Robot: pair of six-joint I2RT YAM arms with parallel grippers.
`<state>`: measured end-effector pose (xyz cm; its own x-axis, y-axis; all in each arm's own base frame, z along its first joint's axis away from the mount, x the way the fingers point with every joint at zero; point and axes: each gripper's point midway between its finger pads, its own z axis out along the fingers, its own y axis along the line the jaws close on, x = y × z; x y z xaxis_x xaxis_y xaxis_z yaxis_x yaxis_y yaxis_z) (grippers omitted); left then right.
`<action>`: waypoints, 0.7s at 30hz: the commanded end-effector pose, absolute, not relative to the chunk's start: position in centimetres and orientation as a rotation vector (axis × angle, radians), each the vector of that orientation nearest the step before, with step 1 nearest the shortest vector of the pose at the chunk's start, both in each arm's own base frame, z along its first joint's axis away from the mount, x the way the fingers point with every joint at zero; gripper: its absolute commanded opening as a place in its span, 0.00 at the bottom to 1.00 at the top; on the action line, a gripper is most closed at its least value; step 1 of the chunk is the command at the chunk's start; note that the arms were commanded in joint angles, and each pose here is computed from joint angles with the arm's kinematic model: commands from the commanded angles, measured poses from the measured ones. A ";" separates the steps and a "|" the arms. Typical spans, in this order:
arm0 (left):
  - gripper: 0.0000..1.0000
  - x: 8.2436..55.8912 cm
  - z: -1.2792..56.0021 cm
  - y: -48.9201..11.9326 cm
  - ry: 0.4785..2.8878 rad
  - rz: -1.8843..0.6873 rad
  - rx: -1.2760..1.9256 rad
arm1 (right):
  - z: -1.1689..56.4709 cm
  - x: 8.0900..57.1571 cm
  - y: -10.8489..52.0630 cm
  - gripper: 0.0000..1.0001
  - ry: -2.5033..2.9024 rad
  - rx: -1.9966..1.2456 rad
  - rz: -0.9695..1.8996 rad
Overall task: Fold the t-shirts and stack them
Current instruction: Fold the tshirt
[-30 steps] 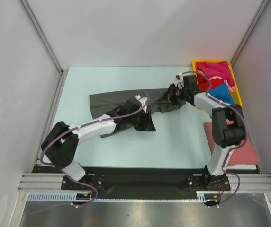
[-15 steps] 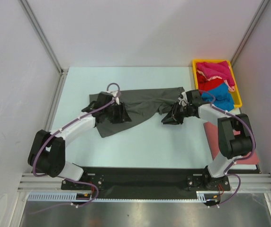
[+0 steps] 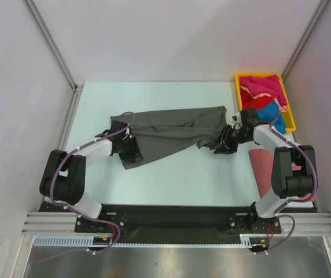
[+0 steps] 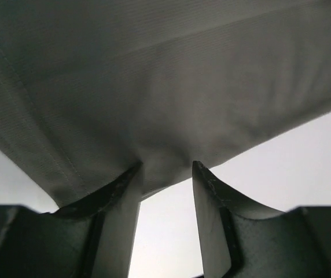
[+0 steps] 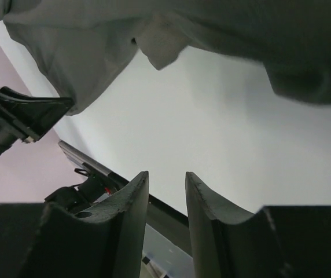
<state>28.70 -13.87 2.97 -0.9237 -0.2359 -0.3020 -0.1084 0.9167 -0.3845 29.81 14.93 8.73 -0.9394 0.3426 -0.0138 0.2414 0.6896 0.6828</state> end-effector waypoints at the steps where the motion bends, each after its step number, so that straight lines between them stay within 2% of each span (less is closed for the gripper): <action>1: 0.47 28.8 1.3 -12.3 2.744 -0.509 -0.379 | 11.6 31.4 14.1 0.38 2.694 0.379 1.009; 4: 0.48 28.0 -0.4 -10.7 2.803 -0.439 -0.444 | 12.0 31.0 13.8 0.40 2.708 0.361 1.027; 8: 0.46 26.6 -1.1 -9.4 2.859 -0.414 -0.530 | 13.7 30.7 14.8 0.42 2.628 0.357 1.254; 11: 0.46 25.3 -1.1 -8.3 2.896 -0.394 -0.586 | 13.5 31.5 12.9 0.41 2.638 0.382 1.084; 12: 0.47 24.9 -1.2 -7.5 2.908 -0.364 -0.610 | 13.1 32.1 11.6 0.40 2.638 0.390 0.947; 16: 0.50 23.2 -1.6 -6.1 2.911 -0.390 -0.744 | 12.6 33.2 10.1 0.28 2.585 0.361 0.786; 21: 0.50 23.4 -0.7 -4.1 2.845 -0.413 -0.871 | 10.1 33.2 10.1 0.07 2.612 0.211 0.621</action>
